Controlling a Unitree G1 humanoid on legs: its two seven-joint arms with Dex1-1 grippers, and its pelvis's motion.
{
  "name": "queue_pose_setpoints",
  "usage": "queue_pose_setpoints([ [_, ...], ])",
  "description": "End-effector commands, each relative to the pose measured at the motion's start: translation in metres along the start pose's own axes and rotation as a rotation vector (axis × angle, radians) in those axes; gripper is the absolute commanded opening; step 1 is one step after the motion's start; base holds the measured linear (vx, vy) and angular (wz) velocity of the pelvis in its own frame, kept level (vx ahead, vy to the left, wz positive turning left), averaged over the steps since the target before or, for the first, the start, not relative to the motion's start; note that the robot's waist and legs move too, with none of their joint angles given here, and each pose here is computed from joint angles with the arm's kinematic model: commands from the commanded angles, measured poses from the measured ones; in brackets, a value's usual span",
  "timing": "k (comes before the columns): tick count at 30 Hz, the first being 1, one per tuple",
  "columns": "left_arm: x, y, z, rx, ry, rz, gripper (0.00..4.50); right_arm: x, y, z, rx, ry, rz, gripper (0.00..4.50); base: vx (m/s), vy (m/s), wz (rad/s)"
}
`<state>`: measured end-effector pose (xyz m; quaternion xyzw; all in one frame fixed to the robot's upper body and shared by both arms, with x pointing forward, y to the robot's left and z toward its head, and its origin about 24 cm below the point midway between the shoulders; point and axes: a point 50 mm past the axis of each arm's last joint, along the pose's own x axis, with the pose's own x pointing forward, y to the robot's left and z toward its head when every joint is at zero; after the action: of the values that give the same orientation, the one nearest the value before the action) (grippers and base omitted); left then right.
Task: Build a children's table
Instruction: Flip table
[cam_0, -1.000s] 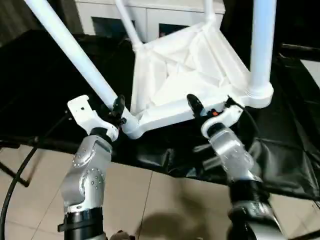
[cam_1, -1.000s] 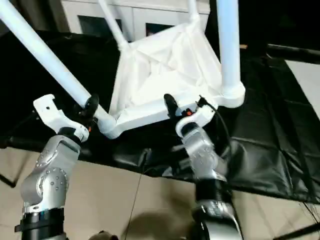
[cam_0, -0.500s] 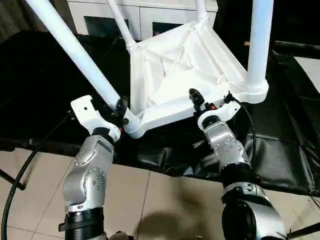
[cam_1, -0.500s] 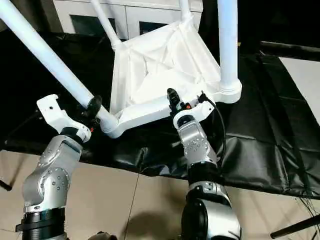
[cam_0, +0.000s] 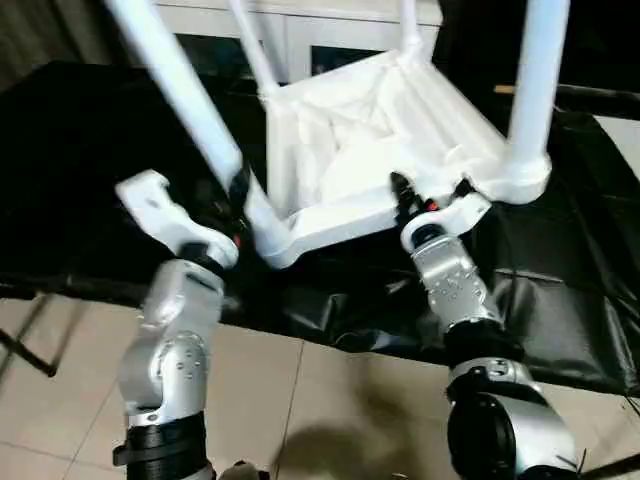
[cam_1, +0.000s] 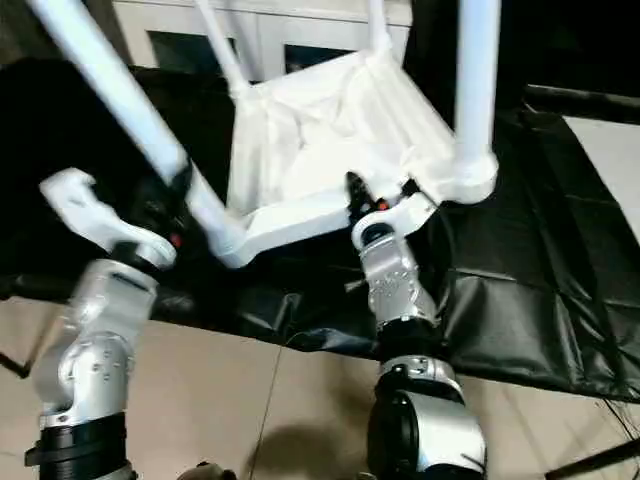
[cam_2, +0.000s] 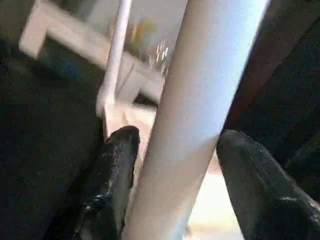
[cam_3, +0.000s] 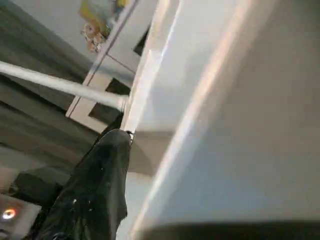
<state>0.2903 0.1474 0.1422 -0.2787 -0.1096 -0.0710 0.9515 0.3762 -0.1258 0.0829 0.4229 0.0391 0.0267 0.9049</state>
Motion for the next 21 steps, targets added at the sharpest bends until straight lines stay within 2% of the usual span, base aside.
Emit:
queue_pose_setpoints([
  [1, -0.004, 0.003, -0.001, -0.037, -0.022, 0.033, 3.17, 0.001, -0.002, 0.026, -0.164, -0.081, -0.058, 2.42, 0.0, 0.0, 0.0],
  [2, -0.004, 0.011, 0.005, 0.0, -0.05, 0.082, 3.17, 0.0, -0.002, 0.036, -0.218, -0.114, -0.06, 2.42, 0.0, 0.0, 0.0],
  [3, -0.005, 0.016, 0.01, 0.027, -0.071, 0.104, 3.35, -0.001, 0.0, 0.042, -0.268, -0.129, -0.051, 2.41, 0.0, 0.0, 0.0],
  [5, -0.005, 0.02, 0.015, 0.047, -0.093, 0.123, 3.54, -0.002, 0.001, 0.047, -0.317, -0.143, -0.041, 2.41, 0.0, 0.0, 0.0],
  [7, -0.006, 0.027, 0.027, 0.066, -0.142, 0.139, 3.53, -0.005, 0.005, 0.059, -0.42, -0.188, -0.034, 2.38, 0.0, 0.0, 0.0],
  [8, -0.007, 0.028, 0.028, 0.068, -0.148, 0.14, 3.53, -0.006, 0.005, 0.061, -0.436, -0.199, -0.037, 2.37, 0.0, 0.0, 0.0],
  [12, -0.007, 0.034, 0.026, 0.099, -0.117, 0.175, 3.53, -0.01, 0.008, 0.072, -0.54, -0.263, -0.061, 2.32, 0.0, 0.0, 0.0],
  [16, -0.008, 0.042, 0.018, 0.142, -0.058, 0.229, 3.53, -0.012, 0.008, 0.082, -0.59, -0.322, -0.122, 2.3, 0.0, 0.0, 0.0],
  [20, -0.008, 0.044, 0.013, 0.184, -0.017, 0.215, 3.53, -0.012, 0.011, 0.084, -0.654, -0.312, -0.117, 2.28, 0.0, 0.0, 0.0],
  [21, -0.008, 0.042, 0.011, 0.223, 0.01, 0.191, 3.53, -0.011, 0.016, 0.086, -0.721, -0.308, -0.092, 2.27, 0.0, 0.0, 0.0],
])
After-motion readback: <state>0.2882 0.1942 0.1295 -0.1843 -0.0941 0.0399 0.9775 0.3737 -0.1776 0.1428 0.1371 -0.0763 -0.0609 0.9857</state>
